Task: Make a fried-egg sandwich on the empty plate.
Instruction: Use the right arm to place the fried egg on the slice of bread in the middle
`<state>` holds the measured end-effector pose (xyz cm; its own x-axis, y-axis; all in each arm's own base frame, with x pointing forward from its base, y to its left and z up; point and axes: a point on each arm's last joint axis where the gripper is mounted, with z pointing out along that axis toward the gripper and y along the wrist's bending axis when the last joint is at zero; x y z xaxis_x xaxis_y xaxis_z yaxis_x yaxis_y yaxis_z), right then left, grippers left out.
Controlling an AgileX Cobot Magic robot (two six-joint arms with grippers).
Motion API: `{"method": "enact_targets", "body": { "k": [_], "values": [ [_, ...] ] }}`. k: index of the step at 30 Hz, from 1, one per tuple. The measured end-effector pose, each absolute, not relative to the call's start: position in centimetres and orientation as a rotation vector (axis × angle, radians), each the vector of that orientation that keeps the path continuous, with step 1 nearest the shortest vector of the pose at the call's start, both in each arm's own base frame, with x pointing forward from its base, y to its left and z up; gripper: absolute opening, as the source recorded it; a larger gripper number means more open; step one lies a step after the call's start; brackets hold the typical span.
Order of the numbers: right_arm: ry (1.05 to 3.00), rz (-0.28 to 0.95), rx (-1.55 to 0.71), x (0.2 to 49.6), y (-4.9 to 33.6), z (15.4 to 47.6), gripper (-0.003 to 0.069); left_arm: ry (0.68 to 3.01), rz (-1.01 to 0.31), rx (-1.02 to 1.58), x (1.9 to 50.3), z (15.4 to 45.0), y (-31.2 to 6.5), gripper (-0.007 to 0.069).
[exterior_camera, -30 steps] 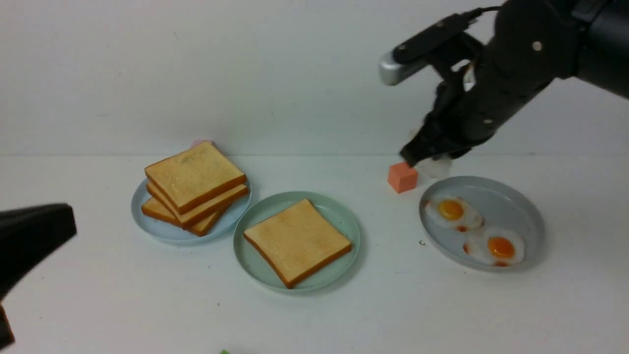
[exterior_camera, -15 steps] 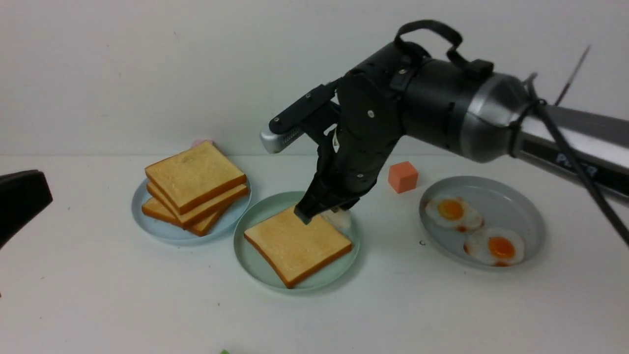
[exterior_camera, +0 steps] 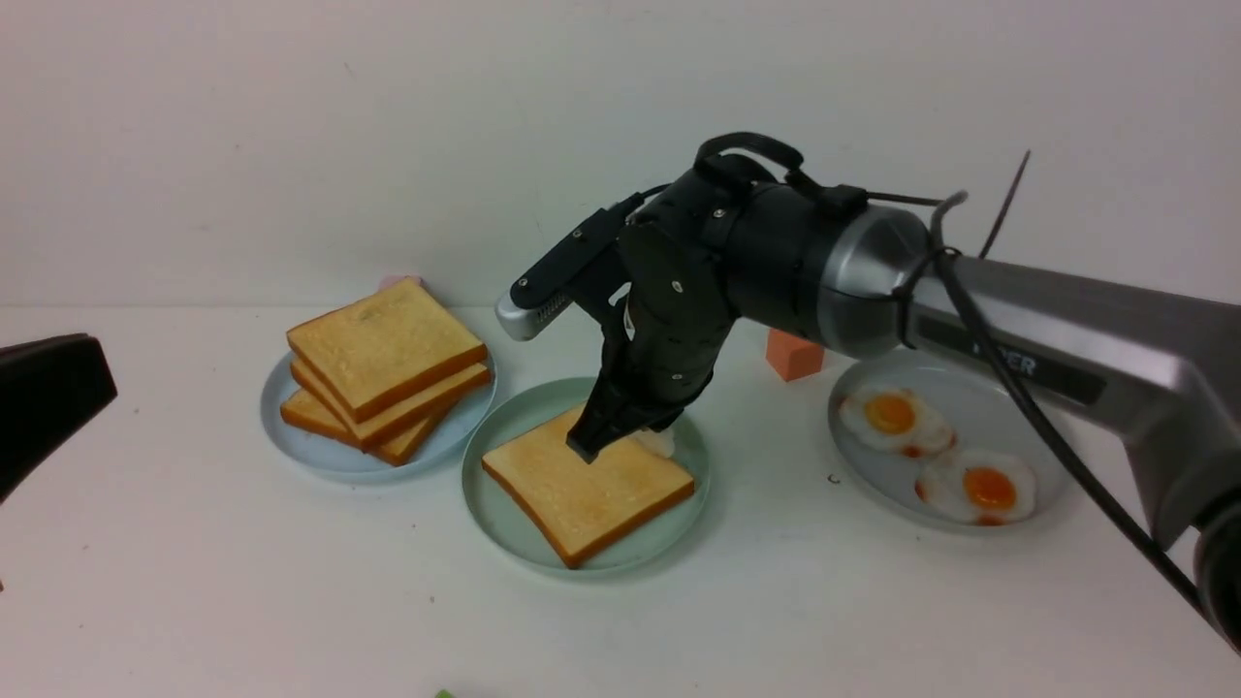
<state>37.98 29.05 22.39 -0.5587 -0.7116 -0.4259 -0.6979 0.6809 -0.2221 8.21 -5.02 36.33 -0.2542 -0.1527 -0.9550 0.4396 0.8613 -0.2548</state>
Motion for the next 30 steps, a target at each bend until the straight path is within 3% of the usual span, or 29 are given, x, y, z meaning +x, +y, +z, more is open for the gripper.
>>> {"method": "enact_targets", "body": {
  "k": [14, 18, 24, 30],
  "values": [
    [2.413, 0.0, -1.056, 38.2, 29.4, 21.8, 0.0095, 1.747, -0.575, 0.218, 8.2, 36.3, -5.0, -0.0013],
    [2.421, 0.076, -1.021, 38.0, 29.8, 21.8, 0.0162, 1.759, -0.589, 0.212, 8.1, 36.2, -5.1, -0.0013],
    [2.419, 0.189, -0.972, 37.8, 30.7, 21.7, 0.0379, 1.772, -0.606, 0.205, 8.1, 36.1, -5.2, -0.0013],
    [2.406, 0.218, -0.954, 37.9, 31.0, 21.8, 0.0488, 1.78, -0.616, 0.2, 8.1, 36.1, -5.2, -0.0013]
  ]
}}
